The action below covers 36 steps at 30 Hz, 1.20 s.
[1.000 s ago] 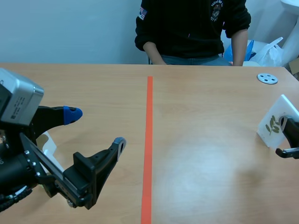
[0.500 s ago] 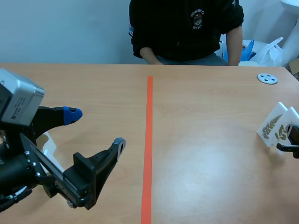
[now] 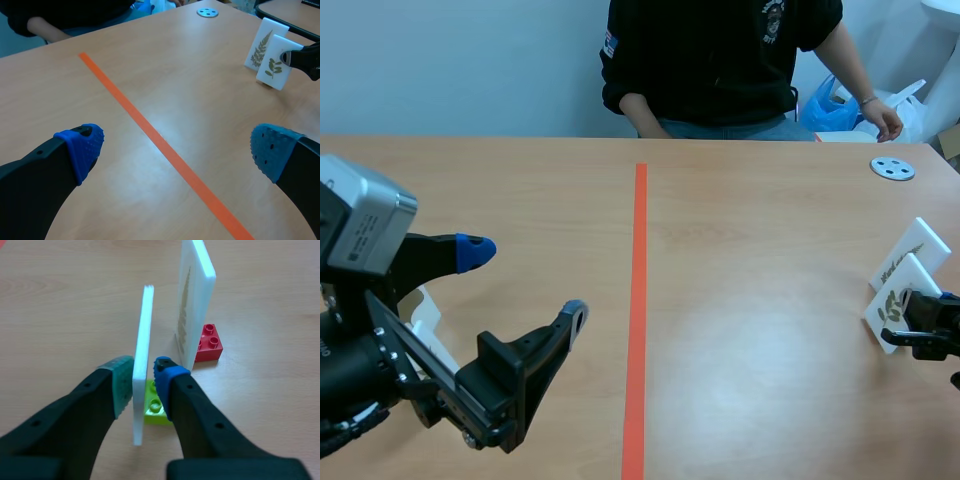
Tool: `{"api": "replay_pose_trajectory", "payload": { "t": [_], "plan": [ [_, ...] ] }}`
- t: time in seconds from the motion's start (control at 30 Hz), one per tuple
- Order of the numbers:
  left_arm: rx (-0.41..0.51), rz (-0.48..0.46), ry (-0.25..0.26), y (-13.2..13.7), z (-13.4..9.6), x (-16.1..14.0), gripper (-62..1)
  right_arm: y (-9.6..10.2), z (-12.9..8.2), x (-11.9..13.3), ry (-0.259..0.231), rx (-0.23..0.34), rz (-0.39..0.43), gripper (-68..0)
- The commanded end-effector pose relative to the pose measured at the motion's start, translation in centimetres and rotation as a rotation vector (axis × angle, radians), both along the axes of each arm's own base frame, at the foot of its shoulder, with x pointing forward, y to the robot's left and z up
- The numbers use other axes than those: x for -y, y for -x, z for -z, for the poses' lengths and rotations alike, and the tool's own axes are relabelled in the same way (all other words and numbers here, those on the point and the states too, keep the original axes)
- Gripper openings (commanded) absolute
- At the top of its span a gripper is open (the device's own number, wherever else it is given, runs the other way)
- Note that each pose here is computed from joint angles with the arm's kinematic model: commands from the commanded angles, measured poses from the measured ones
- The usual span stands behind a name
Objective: Sort the leaf by its shape. The table is split by an orange tape line. A compound leaf with several leaflets goes to the left side, a simple leaf with one blade goes to the right side. Return to the home posture when a red brick is placed on the table.
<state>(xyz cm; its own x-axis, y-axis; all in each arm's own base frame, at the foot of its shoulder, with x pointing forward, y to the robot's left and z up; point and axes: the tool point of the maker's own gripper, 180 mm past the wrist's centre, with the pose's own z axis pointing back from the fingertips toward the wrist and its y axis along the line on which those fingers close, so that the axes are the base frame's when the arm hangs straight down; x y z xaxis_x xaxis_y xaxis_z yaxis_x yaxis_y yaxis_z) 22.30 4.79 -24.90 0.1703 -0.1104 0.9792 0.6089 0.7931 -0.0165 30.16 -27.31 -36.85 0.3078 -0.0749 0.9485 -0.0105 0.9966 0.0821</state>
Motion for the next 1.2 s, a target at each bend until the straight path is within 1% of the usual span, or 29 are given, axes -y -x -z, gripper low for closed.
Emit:
{"api": "replay_pose_trajectory", "payload": {
  "t": [0.0, 0.1, 0.17, 0.4, 0.53, 0.6, 0.67, 0.83, 0.9, 1.03, 1.17],
  "plan": [
    [0.004, 0.0, 0.016, 0.1, -0.2, 0.1, 1.4, -0.9, -1.8, 0.3, 0.01, 0.057, -0.003, -49.4],
    [0.004, 0.0, 0.016, 0.1, -0.2, 0.1, 1.4, -0.9, -1.8, 0.3, 0.01, 0.057, -0.003, -38.9],
    [0.004, 0.0, 0.016, 0.1, -0.2, 0.1, 1.4, -1.0, -1.9, 0.3, 0.009, 0.067, -0.002, -33.4],
    [0.004, 0.0, 0.016, 0.1, -0.2, 0.1, 1.4, -1.3, -3.6, 0.8, 0.015, 0.155, 0.015, -11.4],
    [0.004, 0.0, 0.016, 0.1, -0.2, 0.1, 1.4, -1.3, -4.1, 1.5, 0.021, 0.168, 0.031, -2.5],
    [0.004, 0.0, 0.015, 0.1, -0.2, 0.1, 1.4, -1.2, -4.4, 1.5, 0.024, 0.167, 0.025, -0.5],
    [0.004, 0.0, 0.016, 0.1, -0.2, 0.1, 1.4, -1.0, -4.9, 1.3, 0.028, 0.159, 0.008, -0.5],
    [0.005, 0.0, 0.016, 0.1, -0.2, 0.1, 1.4, -0.3, -6.8, 0.3, 0.066, 0.147, -0.037, -0.6],
    [0.005, 0.0, 0.016, 0.1, -0.2, 0.1, 1.4, 0.2, -7.7, -0.4, 0.081, 0.154, -0.059, -0.6],
    [0.004, 0.0, 0.016, 0.1, -0.2, 0.1, 1.4, 1.1, -9.4, -2.4, 0.103, 0.164, -0.122, -0.6],
    [0.004, 0.0, 0.016, 0.1, -0.2, 0.1, 1.4, 1.9, -11.4, -4.7, 0.117, 0.19, -0.186, -0.6]
  ]
}}
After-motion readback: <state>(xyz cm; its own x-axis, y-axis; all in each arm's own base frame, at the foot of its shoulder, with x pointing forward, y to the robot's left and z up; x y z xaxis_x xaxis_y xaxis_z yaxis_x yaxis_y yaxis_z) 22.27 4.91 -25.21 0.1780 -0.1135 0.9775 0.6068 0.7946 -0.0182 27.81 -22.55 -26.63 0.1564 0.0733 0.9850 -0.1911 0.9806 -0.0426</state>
